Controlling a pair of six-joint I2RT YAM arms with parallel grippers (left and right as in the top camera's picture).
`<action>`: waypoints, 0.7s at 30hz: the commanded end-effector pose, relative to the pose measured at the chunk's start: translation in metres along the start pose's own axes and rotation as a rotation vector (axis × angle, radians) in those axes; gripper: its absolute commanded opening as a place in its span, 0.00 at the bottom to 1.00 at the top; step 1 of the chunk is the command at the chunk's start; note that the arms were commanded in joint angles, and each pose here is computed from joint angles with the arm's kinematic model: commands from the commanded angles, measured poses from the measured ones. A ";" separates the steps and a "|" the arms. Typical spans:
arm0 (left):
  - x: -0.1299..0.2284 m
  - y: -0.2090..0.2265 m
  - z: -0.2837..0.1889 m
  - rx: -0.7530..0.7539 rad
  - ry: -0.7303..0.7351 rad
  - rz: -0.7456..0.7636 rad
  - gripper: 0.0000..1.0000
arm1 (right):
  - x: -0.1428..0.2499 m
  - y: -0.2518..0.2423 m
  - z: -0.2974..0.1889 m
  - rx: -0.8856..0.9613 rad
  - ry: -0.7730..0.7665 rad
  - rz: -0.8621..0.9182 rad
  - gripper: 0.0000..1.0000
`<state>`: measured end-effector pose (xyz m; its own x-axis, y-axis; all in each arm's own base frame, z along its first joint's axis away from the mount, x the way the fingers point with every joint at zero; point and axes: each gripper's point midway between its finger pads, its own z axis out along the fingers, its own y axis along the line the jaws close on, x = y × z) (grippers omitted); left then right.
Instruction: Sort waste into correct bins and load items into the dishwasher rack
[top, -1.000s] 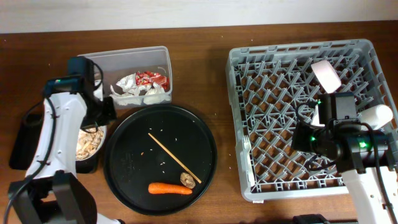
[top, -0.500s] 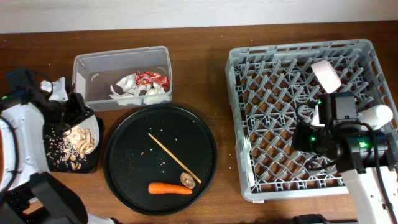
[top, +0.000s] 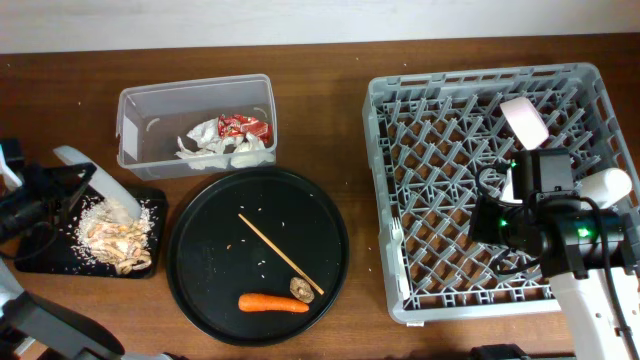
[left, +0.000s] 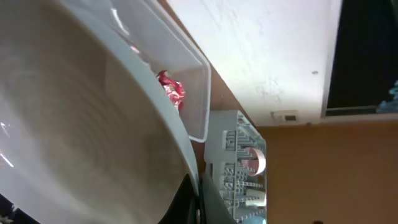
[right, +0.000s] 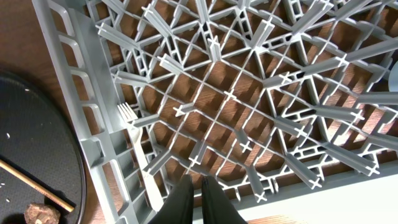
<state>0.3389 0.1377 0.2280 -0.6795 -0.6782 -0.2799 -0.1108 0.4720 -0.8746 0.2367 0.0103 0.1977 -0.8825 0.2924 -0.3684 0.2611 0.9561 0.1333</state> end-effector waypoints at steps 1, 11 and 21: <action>-0.005 -0.016 -0.006 0.030 -0.023 0.096 0.01 | -0.003 0.001 -0.005 -0.010 -0.011 0.001 0.11; 0.016 -0.017 -0.003 -0.001 0.042 0.027 0.01 | -0.001 0.000 -0.005 -0.008 -0.005 0.001 0.11; 0.185 -0.076 0.089 -0.273 0.672 0.421 0.00 | -0.001 0.001 -0.005 -0.009 -0.005 0.000 0.11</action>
<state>0.3000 -0.0464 0.2245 -0.9640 -0.1276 -0.2334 0.0850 0.6835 -0.7250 0.2344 0.0102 0.1967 -0.8862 0.2923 -0.3594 0.2625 0.9561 0.1303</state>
